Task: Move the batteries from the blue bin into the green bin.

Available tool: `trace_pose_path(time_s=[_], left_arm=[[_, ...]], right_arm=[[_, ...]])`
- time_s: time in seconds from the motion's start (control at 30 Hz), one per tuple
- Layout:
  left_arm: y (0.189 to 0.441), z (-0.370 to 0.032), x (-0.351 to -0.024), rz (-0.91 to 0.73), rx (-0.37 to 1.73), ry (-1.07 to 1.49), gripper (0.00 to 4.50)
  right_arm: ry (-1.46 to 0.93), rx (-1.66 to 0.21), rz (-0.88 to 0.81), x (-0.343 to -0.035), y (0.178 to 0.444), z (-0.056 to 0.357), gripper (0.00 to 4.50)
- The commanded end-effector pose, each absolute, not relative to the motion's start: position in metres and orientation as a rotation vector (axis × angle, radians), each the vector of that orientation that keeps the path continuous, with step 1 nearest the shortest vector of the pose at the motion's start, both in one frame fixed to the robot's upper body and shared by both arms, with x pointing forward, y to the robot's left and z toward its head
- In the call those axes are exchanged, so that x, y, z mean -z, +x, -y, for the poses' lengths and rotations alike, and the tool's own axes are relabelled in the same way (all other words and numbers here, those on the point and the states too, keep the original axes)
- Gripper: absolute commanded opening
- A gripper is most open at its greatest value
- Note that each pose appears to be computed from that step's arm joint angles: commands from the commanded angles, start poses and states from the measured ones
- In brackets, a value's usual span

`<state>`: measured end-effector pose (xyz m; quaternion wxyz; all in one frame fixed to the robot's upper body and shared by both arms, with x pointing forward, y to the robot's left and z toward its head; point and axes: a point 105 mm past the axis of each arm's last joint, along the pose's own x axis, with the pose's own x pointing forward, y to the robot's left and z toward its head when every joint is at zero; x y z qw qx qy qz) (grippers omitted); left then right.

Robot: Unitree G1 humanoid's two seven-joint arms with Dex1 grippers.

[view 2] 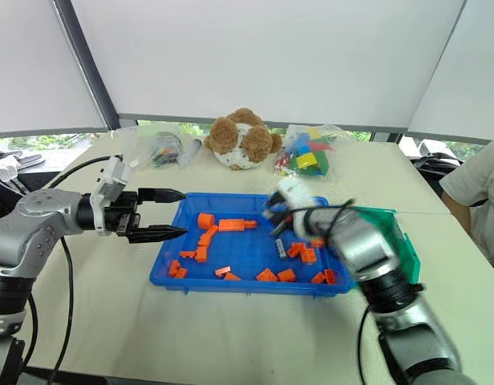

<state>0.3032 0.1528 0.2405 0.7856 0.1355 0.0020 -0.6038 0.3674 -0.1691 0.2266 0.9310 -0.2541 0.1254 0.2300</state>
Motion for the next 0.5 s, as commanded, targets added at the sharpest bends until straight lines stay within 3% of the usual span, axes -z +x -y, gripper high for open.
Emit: trace_pose_path(time_s=[0.03,0.17,0.4,0.5], left_arm=[[0.301,-0.152,-0.252,0.046,1.299,0.297,4.50],[0.303,-0.151,-0.247,0.034,1.311,0.295,4.50],[0.306,-0.148,-0.249,0.040,1.330,0.283,4.50],[0.308,-0.147,-0.248,0.043,1.328,0.285,4.50]], right_arm=[[-0.547,-0.285,-0.256,-0.247,0.354,0.229,0.02],[-0.543,-0.154,-0.347,-0.238,0.333,0.283,0.02],[-0.539,-0.126,-0.444,-0.211,0.316,0.309,0.02],[-0.525,-0.141,-0.454,-0.204,0.317,0.310,1.45]])
